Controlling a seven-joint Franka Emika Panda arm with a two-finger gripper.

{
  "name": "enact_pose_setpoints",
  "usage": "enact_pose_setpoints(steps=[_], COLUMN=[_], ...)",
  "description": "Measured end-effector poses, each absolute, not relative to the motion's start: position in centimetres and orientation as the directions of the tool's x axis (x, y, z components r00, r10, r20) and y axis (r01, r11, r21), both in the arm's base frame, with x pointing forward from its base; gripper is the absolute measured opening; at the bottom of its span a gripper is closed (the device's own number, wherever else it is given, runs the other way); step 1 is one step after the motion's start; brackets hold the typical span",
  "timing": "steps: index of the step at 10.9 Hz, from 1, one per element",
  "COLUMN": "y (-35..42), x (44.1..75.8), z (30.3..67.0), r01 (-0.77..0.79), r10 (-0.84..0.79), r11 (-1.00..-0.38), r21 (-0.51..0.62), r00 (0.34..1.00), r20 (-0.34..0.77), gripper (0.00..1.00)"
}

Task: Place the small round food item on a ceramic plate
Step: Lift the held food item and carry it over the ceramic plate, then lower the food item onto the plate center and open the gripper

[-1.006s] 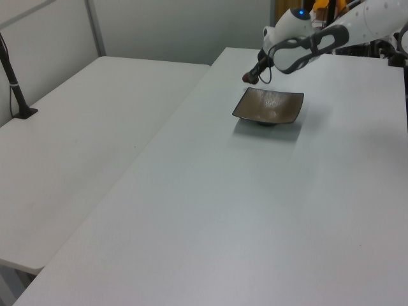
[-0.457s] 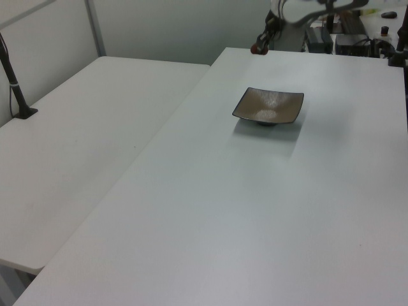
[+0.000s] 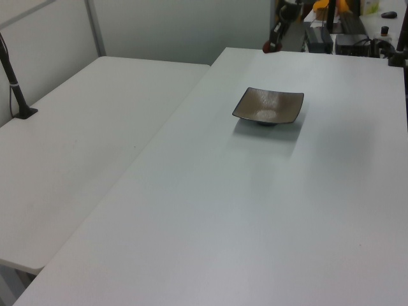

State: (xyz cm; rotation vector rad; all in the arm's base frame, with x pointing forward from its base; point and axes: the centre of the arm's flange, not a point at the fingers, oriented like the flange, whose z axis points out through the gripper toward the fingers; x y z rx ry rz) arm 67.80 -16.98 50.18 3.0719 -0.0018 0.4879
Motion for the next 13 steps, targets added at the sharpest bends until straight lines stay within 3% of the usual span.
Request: enact_pose_setpoints(steps=[6, 13], y=[-10.1, -9.2], x=[66.1, 66.3], z=[41.9, 34.1], r01=[0.097, 0.102], r10=[0.092, 0.101], r11=[-0.995, -0.995], r21=[-0.025, 0.009], r00=[0.982, 0.959], r20=[0.162, 0.265], gripper=[0.24, 0.28])
